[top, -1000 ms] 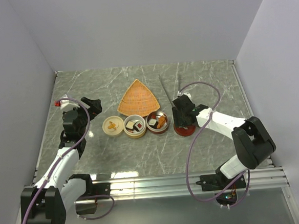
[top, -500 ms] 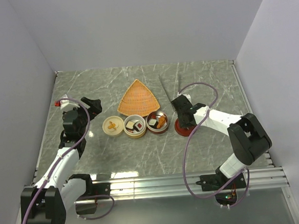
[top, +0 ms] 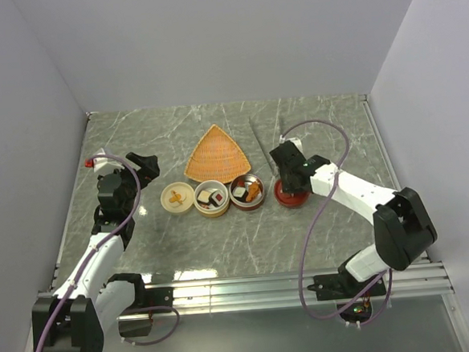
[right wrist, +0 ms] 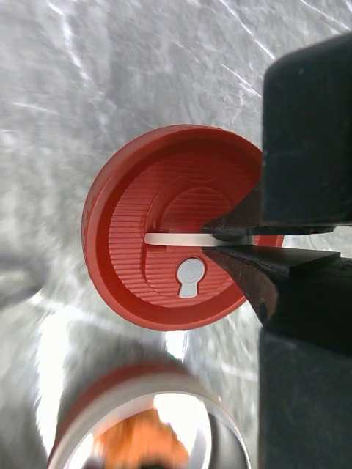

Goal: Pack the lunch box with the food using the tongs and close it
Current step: Pick up the lid of the lunch box with the right arm, then put the lid back on the lunch box, then pick up the lid of the lunch box with the left arm, then put the lid back on the lunch box

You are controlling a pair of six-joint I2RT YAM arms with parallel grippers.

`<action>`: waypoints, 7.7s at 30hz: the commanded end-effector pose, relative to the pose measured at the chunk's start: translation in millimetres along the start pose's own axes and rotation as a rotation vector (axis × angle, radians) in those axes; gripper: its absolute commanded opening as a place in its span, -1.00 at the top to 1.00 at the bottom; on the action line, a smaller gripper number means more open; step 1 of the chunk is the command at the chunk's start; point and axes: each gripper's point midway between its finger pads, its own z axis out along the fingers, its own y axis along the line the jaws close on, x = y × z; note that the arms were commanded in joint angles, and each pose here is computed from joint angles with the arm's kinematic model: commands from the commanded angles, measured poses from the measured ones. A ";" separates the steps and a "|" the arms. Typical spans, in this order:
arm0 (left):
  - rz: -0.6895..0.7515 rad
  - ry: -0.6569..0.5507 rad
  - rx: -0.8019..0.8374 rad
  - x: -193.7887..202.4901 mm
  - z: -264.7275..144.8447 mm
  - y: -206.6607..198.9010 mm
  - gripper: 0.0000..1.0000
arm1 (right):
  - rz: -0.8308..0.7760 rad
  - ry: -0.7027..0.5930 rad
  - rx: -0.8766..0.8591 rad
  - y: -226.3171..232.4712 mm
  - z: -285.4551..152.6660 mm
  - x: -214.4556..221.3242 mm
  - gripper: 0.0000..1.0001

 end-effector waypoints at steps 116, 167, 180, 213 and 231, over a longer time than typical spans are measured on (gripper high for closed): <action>-0.020 -0.058 0.026 -17.5 -3.8 -10.9 -0.99 | -0.090 -0.333 -0.535 113.6 -100.4 -108.9 -0.21; 0.006 0.449 -0.166 140.6 6.2 16.3 0.06 | -0.045 -0.581 -0.658 80.1 -137.2 -138.5 -0.25; 0.044 0.520 -0.185 159.0 5.9 19.5 0.53 | -0.041 -0.576 -0.662 79.2 -135.7 -137.7 -0.25; 0.175 0.453 -0.056 103.1 -22.8 -67.0 0.99 | -0.039 -0.581 -0.676 77.8 -138.0 -136.8 -0.25; 0.228 0.532 0.056 135.7 -26.2 -118.9 0.99 | -0.039 -0.576 -0.686 78.5 -138.9 -135.3 -0.25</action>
